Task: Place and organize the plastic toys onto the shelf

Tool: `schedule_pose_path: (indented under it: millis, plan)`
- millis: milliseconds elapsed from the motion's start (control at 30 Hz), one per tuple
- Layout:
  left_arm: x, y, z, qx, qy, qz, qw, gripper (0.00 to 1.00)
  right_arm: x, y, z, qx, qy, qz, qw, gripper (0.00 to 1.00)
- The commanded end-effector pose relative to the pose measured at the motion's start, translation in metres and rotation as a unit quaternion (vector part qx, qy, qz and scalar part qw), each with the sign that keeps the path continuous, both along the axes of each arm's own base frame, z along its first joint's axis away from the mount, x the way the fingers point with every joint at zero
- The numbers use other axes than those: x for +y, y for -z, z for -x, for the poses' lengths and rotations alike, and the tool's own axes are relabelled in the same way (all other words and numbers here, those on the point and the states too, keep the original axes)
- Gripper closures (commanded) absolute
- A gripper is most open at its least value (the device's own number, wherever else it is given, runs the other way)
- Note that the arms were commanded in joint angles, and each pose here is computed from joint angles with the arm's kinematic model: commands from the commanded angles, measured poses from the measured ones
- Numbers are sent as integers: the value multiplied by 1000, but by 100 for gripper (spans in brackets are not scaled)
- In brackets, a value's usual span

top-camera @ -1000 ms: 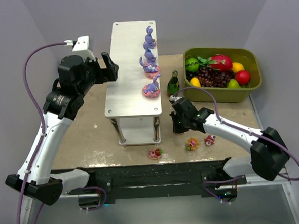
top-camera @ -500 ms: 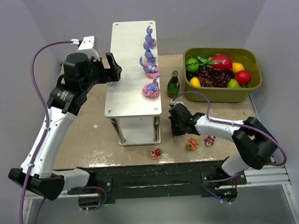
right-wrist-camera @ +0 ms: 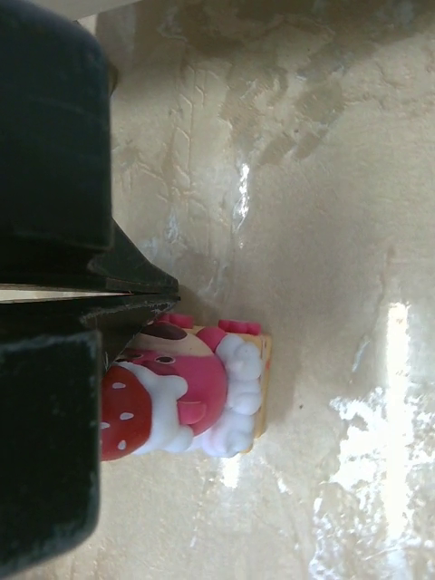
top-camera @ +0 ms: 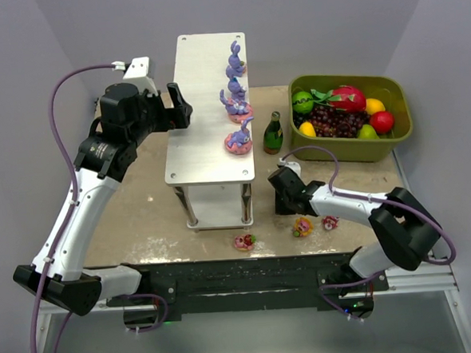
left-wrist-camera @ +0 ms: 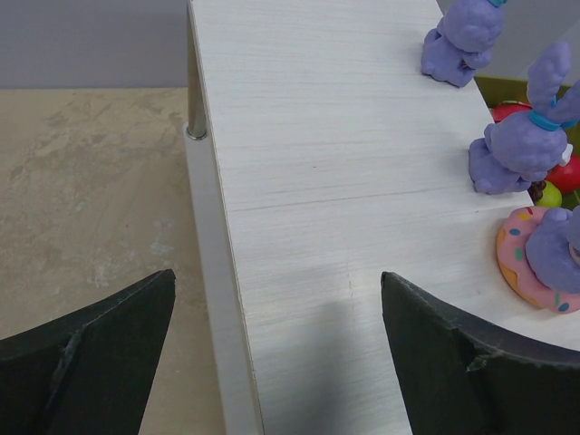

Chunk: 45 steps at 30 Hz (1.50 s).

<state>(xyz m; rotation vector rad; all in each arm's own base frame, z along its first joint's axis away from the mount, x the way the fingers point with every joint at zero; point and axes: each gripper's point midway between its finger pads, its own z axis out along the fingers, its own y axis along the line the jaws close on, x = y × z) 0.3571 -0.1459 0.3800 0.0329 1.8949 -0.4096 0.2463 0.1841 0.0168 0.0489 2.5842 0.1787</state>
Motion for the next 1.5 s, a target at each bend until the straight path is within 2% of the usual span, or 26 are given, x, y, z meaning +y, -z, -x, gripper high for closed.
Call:
schedule_pose_path:
  millis: [0,700,1300,1467]
  plan:
    - [5,-13,-2,-22,-2,-1,1000,1,-18,1,11,6,38,17,999,100]
    - [7,-7,-5,-20,-5,-6,1000,0,-63,9,22,34,121,55,991,100]
    - [6,-5,-8,-20,-2,-8,1000,1,-81,4,-9,16,162,66,985,100]
    - [5,-5,-8,-20,1,-7,1000,0,-76,3,-18,13,161,60,985,91]
